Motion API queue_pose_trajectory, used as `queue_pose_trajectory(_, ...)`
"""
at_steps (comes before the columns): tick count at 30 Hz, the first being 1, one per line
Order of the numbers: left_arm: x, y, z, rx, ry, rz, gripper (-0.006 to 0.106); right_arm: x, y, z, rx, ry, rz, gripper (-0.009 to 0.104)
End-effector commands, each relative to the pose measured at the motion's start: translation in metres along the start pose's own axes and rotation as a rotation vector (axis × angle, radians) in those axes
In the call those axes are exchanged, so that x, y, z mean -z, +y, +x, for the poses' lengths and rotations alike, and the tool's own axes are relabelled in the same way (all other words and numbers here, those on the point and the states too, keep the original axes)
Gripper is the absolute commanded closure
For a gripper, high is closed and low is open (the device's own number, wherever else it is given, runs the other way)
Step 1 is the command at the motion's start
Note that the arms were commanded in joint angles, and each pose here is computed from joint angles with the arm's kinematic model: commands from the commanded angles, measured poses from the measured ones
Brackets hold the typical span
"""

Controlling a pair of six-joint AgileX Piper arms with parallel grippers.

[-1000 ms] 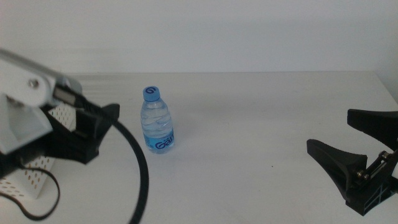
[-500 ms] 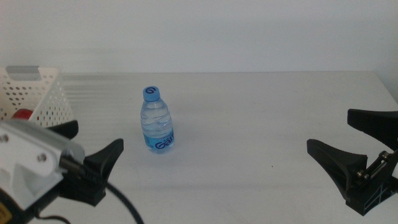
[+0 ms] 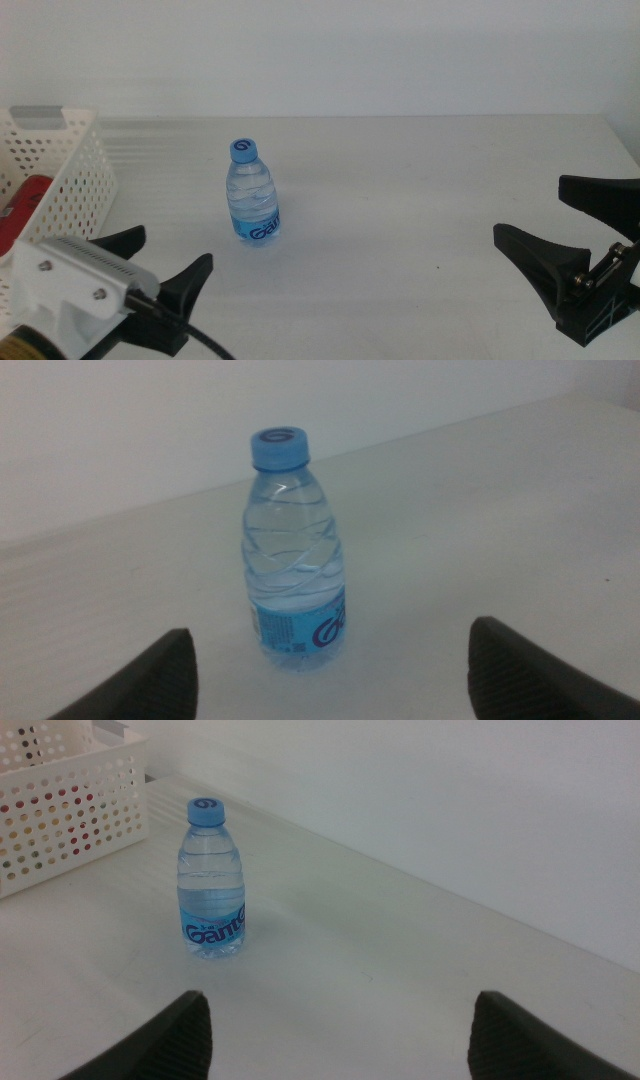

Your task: Use arms to grab the bottles and put them into the dustbin to the left of the table.

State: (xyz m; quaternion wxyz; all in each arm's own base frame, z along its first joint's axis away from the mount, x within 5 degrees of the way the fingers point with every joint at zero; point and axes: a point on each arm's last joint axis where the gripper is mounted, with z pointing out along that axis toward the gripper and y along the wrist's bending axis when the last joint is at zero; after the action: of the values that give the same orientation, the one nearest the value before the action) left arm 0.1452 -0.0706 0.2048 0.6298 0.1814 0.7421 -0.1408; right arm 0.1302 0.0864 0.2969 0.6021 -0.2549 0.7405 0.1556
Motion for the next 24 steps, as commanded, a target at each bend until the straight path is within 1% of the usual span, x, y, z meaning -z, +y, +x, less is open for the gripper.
queue_pose_trajectory(1,-0.008,-0.001,-0.013,0.02,-0.13,0.01,0.015,0.003,-0.001,-0.016,0.018,-0.105,0.006,0.028)
queue_pose_trajectory(7,-0.027,-0.002,-0.005,0.014,-0.168,0.028,0.013,0.003,-0.001,-0.016,0.018,-0.105,0.006,0.028)
queue_pose_trajectory(16,-0.057,-0.003,0.003,0.019,-0.179,0.035,0.013,0.003,-0.001,-0.016,0.018,-0.105,0.006,0.028)
queue_pose_trajectory(21,-0.075,-0.002,0.006,0.025,-0.162,0.028,0.013,0.003,-0.001,-0.016,0.018,-0.105,0.006,0.028)
queue_pose_trajectory(24,-0.085,0.0,0.006,0.036,-0.162,0.009,0.013,0.003,-0.001,-0.016,0.018,-0.105,0.006,0.028)
